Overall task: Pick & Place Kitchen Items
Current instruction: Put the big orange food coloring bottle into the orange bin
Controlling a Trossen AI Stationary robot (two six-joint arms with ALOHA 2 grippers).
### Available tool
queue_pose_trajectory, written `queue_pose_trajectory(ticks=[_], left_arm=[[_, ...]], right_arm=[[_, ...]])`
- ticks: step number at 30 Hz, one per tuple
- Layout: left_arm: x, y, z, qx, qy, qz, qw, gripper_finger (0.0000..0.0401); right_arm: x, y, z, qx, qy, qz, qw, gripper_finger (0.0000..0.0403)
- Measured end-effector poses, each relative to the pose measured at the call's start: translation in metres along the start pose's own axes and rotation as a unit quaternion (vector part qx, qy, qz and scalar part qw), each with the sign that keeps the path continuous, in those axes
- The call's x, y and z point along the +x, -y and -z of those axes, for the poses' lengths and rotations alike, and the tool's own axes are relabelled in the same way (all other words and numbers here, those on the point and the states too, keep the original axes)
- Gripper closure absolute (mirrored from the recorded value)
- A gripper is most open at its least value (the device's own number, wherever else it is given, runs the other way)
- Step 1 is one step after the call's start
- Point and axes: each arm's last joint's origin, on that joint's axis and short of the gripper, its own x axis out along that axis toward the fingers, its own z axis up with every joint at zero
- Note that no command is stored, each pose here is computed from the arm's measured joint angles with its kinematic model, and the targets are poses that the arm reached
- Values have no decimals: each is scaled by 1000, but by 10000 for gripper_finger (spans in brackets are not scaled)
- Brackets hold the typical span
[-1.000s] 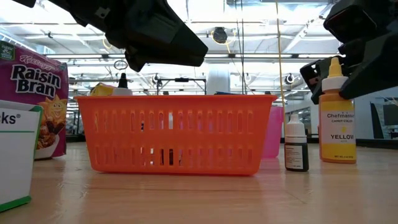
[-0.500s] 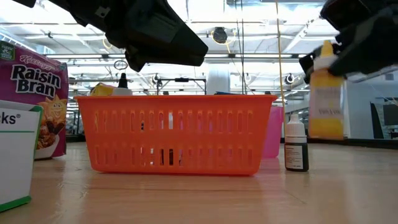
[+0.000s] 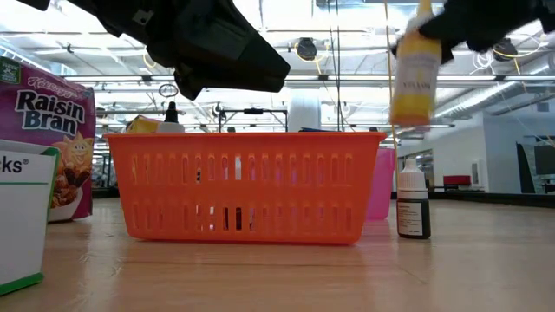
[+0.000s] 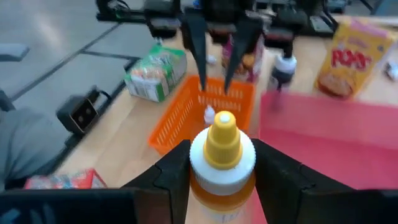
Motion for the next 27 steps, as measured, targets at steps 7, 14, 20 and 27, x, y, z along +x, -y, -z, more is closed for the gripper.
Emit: queue_pose_trajectory(ticks=[7,14,20,27], left_arm=[[0,0,0,2,0,0,1000,293],[0,0,0,1,0,0,1000,293],[0,0,0,0,0,0,1000,293],[0,0,0,0,-1,0,1000,293]], right_arm=[[20,-2,-7,-17,-12,-2,1000,267],[45,-3,-17,-34,-21,1,999,267],[65,-5,-24,-43,-5,-36,998,267],[82,5,-18,-43,-13,-30,999,266]])
